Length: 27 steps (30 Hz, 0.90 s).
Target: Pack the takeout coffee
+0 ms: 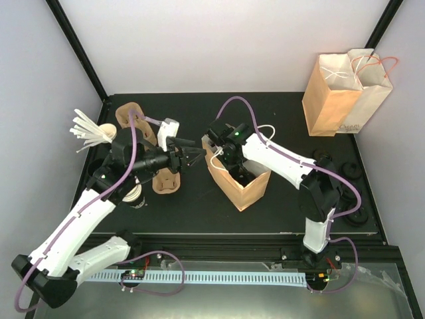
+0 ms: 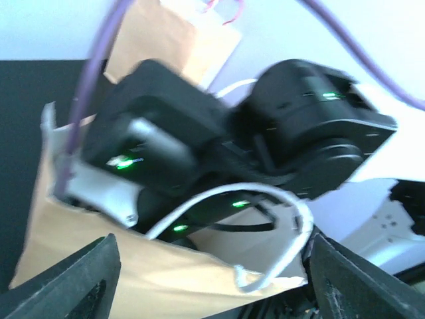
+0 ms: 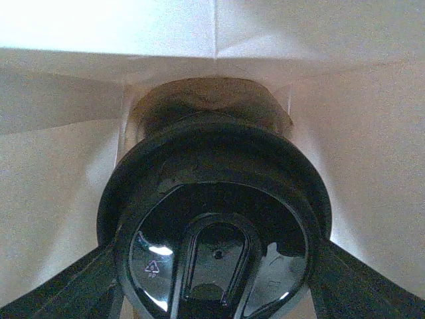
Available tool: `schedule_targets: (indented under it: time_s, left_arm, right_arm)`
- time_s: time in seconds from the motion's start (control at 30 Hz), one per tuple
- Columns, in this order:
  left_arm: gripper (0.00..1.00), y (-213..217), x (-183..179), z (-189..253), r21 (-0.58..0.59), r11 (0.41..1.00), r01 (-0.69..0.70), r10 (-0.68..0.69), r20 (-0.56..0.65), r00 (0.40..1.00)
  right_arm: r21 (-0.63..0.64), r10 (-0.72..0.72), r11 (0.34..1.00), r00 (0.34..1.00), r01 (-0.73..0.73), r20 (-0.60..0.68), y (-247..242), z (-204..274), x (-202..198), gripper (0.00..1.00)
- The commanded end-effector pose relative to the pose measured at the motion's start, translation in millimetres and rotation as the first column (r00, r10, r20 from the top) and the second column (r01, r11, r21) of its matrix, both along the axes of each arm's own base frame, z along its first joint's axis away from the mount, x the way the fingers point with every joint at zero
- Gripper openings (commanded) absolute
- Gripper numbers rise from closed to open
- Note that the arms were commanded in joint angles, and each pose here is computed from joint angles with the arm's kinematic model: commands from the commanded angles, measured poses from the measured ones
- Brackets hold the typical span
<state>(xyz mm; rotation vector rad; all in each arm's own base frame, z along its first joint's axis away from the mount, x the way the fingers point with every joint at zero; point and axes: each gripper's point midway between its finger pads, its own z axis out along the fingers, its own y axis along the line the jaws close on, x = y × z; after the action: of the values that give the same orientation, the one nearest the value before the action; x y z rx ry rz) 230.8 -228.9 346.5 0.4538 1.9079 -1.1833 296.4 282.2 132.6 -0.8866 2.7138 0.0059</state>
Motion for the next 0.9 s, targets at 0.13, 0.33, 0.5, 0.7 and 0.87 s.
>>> schedule_targets:
  time_s: [0.13,0.33,0.5,0.7,0.87]
  left_arm:
    - [0.84,-34.6,-7.6,27.4,0.097,0.994,0.05,-0.064,0.155,0.986]
    - [0.73,-49.4,1.0,14.3,0.226,0.974,-0.005,-0.036,0.177,0.984]
    - [0.31,-50.3,13.1,2.4,0.316,0.947,-0.056,0.002,0.169,0.986]
    - [0.02,-27.5,19.6,14.7,0.285,0.939,-0.19,0.149,0.16,0.976]
    - [0.02,-18.0,9.2,33.4,0.132,0.966,-0.222,0.202,0.153,0.967]
  right_arm:
    - [-0.03,0.035,0.999,0.995,-0.038,-0.095,9.1,-26.0,-4.6,0.44]
    - [-0.027,0.039,0.999,0.994,-0.042,-0.105,14.5,-25.5,-1.4,0.44]
    - [-0.03,0.042,0.999,0.992,-0.046,-0.117,17.4,-28.6,0.0,0.45]
    - [-0.043,0.017,0.999,0.99,-0.024,-0.138,11.3,-38.9,1.1,0.45]
    - [-0.088,0.002,0.996,0.989,-0.015,-0.148,4.8,-47.6,4.9,0.45]
